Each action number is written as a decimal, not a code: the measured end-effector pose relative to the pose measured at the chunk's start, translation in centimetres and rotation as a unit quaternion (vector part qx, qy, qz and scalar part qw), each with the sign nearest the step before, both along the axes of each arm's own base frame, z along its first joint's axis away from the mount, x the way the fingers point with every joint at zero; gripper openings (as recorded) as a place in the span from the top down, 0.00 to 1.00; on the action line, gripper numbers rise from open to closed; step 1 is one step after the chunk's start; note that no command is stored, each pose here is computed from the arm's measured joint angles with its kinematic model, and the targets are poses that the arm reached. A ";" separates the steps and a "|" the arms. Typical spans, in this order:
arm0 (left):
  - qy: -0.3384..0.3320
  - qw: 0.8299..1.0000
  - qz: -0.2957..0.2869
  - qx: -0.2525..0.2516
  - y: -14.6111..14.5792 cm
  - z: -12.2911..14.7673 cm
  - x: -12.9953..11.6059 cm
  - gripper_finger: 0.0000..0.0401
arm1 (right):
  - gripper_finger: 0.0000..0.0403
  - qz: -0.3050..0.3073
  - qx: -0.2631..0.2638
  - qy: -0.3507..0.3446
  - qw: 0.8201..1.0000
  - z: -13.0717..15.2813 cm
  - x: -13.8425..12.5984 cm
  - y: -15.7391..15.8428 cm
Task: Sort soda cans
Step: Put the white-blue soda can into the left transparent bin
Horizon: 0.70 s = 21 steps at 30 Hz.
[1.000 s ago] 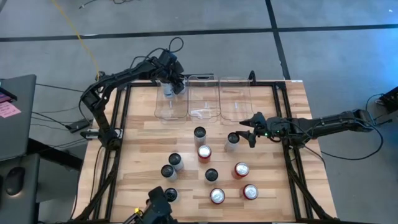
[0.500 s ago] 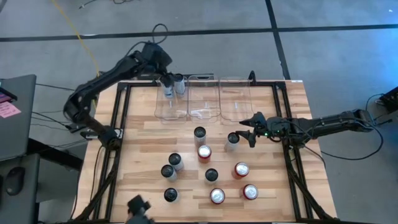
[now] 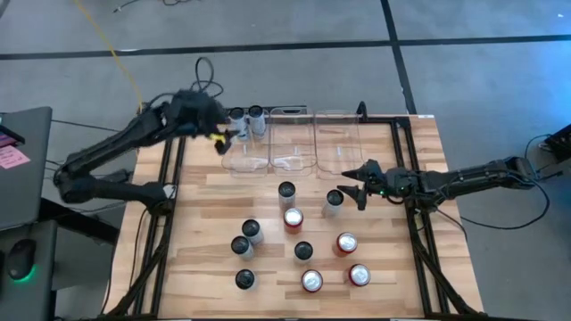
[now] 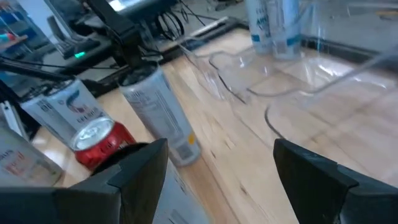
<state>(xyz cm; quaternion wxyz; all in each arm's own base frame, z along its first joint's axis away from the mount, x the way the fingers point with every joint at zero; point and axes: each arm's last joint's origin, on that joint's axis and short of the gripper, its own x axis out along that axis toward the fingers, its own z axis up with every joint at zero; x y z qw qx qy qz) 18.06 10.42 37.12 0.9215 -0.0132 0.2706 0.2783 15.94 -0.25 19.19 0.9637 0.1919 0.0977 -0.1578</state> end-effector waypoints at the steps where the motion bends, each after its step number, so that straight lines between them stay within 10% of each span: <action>1: -0.008 1.000 -0.005 0.001 -0.8 -0.3 -0.3 0.24 | 0.22 0.002 0.000 -0.005 1.000 0.1 0.0 0.0; 11: -0.083 0.993 -0.079 -0.009 -5.9 -4.4 -2.4 0.24 | 0.22 0.011 0.003 -0.051 0.999 0.9 0.3 0.3; 21: 0.004 0.995 -0.098 -0.030 -5.9 -9.2 -1.1 0.24 | 0.22 0.033 -0.021 -0.075 0.996 0.8 1.8 1.0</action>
